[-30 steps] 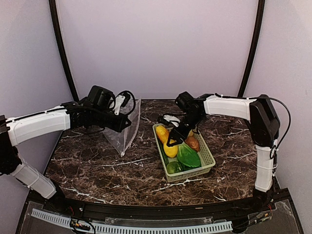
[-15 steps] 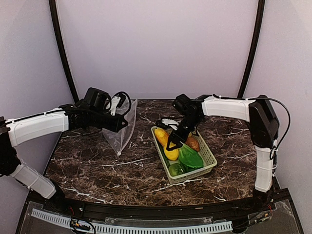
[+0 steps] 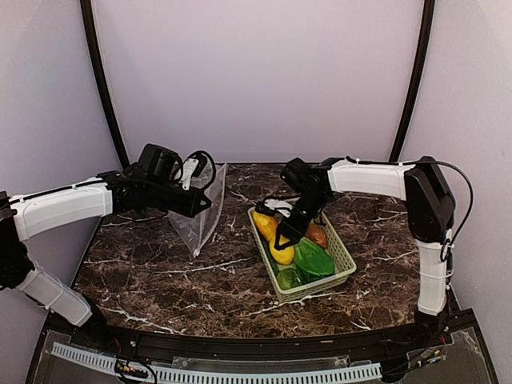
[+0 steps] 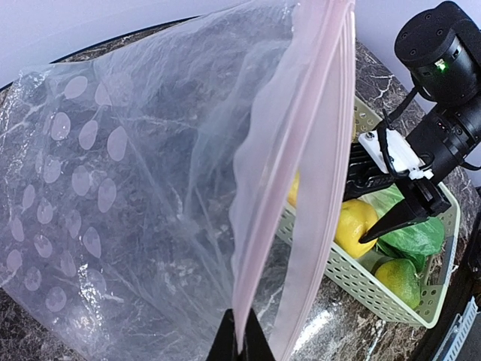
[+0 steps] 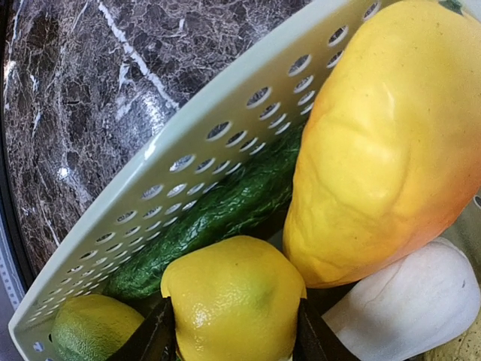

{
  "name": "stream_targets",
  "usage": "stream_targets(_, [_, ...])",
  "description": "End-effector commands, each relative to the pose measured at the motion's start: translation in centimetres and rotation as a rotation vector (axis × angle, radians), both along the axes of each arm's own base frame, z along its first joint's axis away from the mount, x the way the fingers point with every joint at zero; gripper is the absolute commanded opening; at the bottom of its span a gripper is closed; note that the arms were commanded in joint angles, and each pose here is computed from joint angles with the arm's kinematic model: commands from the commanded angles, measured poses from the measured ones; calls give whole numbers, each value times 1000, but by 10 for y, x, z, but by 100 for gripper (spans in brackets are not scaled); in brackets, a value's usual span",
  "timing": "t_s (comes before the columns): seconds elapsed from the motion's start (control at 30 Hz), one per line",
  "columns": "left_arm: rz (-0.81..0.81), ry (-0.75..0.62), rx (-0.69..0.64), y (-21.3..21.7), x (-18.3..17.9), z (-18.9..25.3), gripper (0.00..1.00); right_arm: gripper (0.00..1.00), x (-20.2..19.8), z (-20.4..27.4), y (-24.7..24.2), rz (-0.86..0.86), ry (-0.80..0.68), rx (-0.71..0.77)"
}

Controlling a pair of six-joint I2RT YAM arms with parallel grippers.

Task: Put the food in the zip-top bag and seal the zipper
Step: Pick up the fake fruit from the bin, then place the fake fruit in the zipper food storage bag.

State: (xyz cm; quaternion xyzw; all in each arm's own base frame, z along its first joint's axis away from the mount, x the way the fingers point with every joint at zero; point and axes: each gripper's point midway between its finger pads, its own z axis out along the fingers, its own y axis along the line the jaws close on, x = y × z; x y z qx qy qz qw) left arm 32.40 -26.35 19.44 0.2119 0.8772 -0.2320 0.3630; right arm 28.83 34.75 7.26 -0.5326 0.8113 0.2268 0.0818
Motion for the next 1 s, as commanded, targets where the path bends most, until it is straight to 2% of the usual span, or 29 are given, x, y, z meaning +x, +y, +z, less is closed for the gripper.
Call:
stream_targets(0.0, [-2, 3, -23, 1, -2, 2, 1, 33, -2, 20, -3, 14, -37, -11])
stream_targets(0.17, [-5, 16, -38, -2, -1, 1, 1, 27, -2, 98, 11, 47, -141, 149])
stream_targets(0.27, [0, 22, -77, -6, 1, 4, 1, 30, 0, 144, 20, 55, -220, 252])
stream_targets(0.37, [15, 37, -121, -11, 4, 9, 1, 30, -2, 176, 31, 67, -234, 344])
stream_targets(0.57, [109, 82, -223, -13, 11, 29, 1, 29, -17, 232, 65, 120, -166, 533])
stream_targets(0.67, [159, 105, -316, -17, 15, 49, 1, 27, -24, 262, 85, 152, -177, 625])
stream_targets(0.97, [196, 122, -542, -25, 15, 109, 1, 25, -21, 307, 111, 133, -218, 813])
